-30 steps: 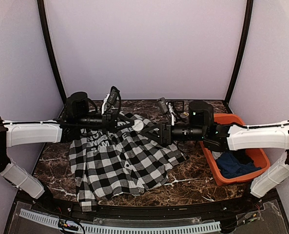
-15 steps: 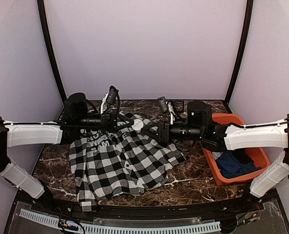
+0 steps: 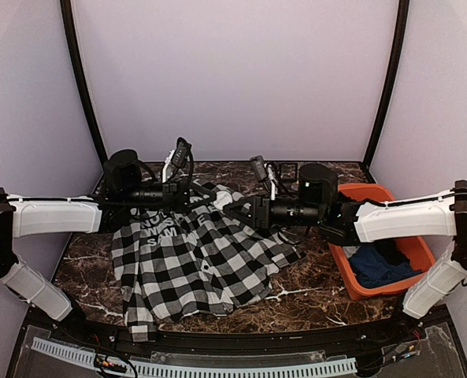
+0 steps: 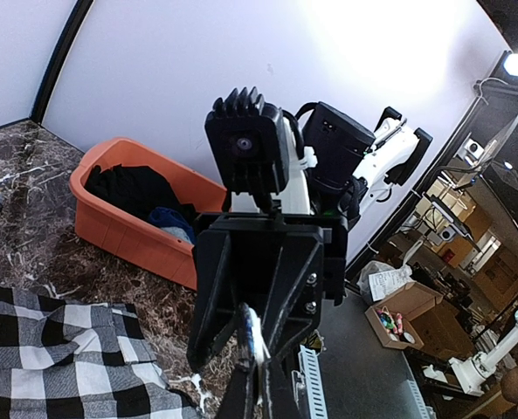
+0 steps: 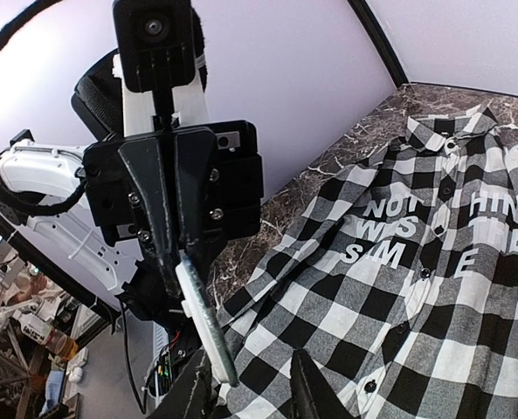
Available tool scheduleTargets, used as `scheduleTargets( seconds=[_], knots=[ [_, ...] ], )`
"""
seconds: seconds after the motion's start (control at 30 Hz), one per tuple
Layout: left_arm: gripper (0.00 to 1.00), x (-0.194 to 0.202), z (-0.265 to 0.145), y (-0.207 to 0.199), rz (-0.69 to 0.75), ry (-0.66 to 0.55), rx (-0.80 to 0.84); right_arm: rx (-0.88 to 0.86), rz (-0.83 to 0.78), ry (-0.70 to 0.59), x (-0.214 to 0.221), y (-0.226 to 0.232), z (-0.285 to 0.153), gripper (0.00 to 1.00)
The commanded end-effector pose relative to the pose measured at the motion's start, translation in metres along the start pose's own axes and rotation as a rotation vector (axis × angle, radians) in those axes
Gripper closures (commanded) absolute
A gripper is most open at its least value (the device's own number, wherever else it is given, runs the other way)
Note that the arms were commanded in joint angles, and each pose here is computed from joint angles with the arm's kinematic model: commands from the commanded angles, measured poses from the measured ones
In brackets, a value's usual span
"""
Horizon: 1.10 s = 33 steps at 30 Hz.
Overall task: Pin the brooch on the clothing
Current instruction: Pass from the left arm to the right
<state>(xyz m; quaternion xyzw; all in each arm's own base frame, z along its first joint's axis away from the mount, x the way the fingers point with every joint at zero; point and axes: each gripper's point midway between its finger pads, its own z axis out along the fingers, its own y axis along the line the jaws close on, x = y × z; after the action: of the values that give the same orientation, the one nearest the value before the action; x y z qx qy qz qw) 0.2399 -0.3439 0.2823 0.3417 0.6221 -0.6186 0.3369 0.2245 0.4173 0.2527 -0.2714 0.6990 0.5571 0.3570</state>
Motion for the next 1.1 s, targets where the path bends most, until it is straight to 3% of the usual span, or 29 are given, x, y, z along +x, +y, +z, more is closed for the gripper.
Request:
scheduleTargets(
  seconds=[0.0, 0.37, 0.53, 0.63, 0.83, 1.03, 1.07],
  knots=[
    [1.0, 0.003, -0.001, -0.002, 0.006, 0.003, 0.02, -0.07, -0.037, -0.07, -0.023, 0.016, -0.001, 0.73],
    [0.99, 0.003, 0.0, -0.002, -0.001, 0.004, 0.027, -0.098, -0.048, -0.093, -0.031, 0.021, -0.002, 0.76],
    [0.99, 0.003, 0.0, -0.002, 0.005, 0.005, 0.022, -0.124, -0.05, -0.089, -0.033, 0.026, 0.001, 0.84],
    [0.99, 0.003, 0.0, -0.002, 0.004, 0.007, 0.023, -0.13, -0.064, -0.09, -0.038, 0.029, 0.002, 0.99],
    [0.99, 0.002, -0.001, -0.003, 0.006, 0.004, 0.016, -0.144, -0.07, -0.088, -0.041, 0.034, 0.002, 1.0],
    [0.91, 0.0, -0.003, -0.002, 0.015, -0.002, -0.007, -0.109, -0.081, -0.093, -0.043, 0.033, -0.004, 1.0],
    [0.86, -0.001, -0.003, -0.002, 0.015, -0.004, -0.01, -0.099, -0.082, -0.096, -0.043, 0.032, -0.006, 1.0]
  ],
)
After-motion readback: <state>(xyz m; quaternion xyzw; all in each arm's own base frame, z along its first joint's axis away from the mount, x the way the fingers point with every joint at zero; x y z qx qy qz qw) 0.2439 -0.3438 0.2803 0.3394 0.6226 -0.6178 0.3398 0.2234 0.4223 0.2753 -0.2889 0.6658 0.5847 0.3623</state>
